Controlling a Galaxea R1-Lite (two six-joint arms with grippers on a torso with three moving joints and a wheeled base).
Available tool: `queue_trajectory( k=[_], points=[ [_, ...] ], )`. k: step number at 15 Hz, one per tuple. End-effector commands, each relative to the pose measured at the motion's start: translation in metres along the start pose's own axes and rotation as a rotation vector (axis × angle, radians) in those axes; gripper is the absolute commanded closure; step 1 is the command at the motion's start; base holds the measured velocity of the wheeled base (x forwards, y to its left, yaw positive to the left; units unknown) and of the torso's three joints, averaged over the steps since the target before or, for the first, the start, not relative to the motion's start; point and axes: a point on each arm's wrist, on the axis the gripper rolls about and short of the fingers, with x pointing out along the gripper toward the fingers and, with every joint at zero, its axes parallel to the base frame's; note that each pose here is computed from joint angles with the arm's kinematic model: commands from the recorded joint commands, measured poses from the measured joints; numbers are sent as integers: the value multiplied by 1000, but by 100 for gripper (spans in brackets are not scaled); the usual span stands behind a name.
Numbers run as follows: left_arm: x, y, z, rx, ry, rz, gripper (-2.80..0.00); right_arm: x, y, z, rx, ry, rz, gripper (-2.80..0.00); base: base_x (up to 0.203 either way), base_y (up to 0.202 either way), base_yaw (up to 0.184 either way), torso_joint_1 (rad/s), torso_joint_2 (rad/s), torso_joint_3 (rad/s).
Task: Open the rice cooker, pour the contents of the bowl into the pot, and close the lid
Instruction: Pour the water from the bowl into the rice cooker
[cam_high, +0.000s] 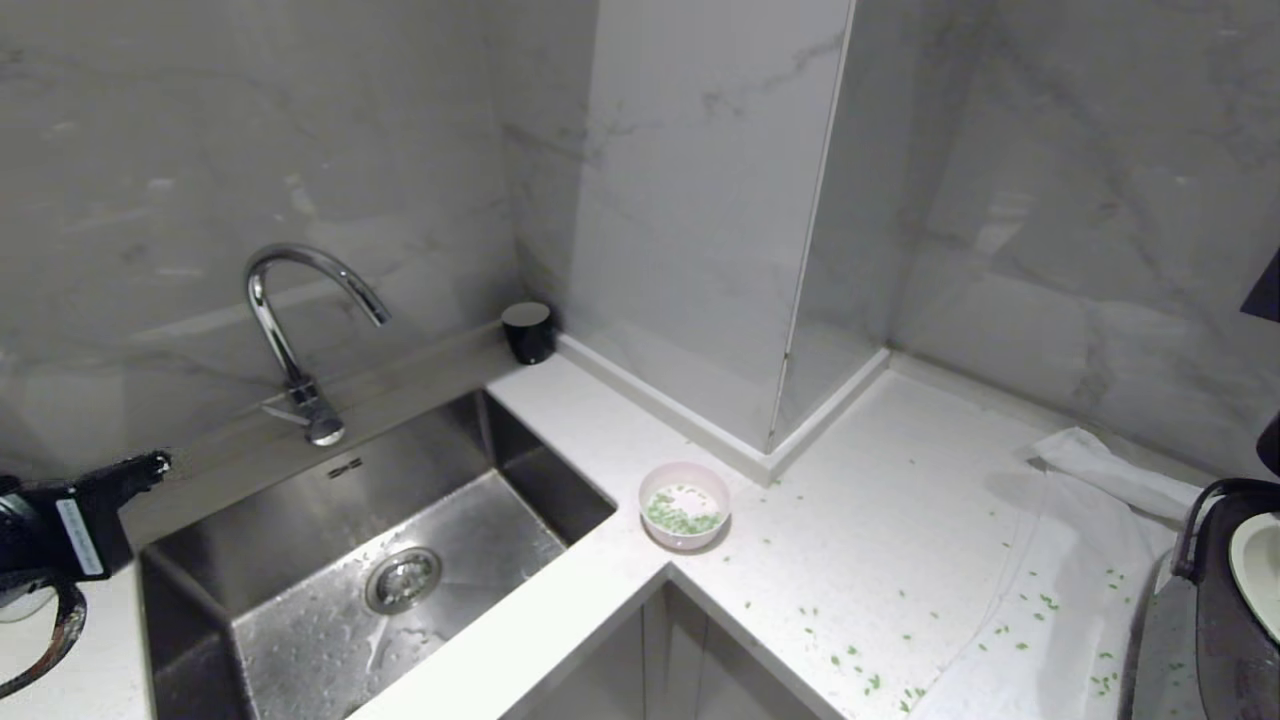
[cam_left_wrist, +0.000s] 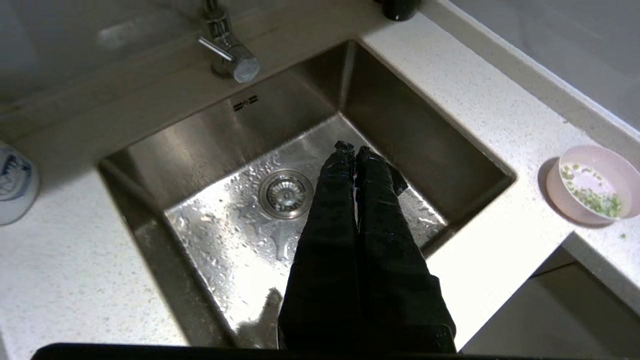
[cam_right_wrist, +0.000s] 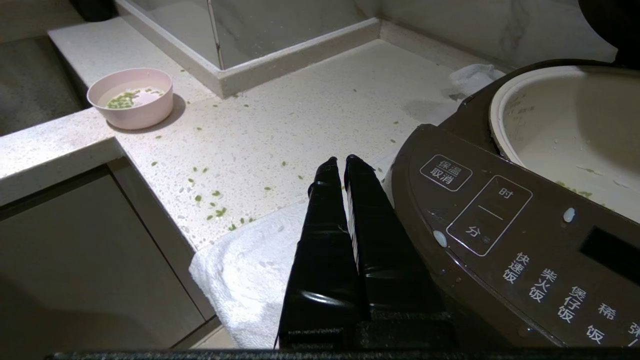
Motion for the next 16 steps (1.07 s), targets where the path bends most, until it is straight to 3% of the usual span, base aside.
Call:
queue_trajectory(
  k=[1, 5, 8, 11, 13, 16],
  points=[
    [-31, -1, -9, 15, -82, -8, 0, 0, 0, 0, 0, 2, 1, 0, 0, 0, 0, 0, 0, 0],
    [-53, -4, -22, 34, -135, -82, 0, 0, 0, 0, 0, 2, 0, 0, 0, 0, 0, 0, 0, 0],
    [-64, -5, -28, 37, -130, -104, 0, 0, 0, 0, 0, 2, 0, 0, 0, 0, 0, 0, 0, 0],
    [-74, -3, -30, 35, -149, -67, 0, 0, 0, 0, 0, 2, 0, 0, 0, 0, 0, 0, 0, 0],
    [-78, -1, -30, 49, -171, 5, 0, 0, 0, 0, 0, 2, 0, 0, 0, 0, 0, 0, 0, 0],
    [-98, -1, -34, 94, -260, 25, 0, 0, 0, 0, 0, 2, 0, 0, 0, 0, 0, 0, 0, 0]
  ],
)
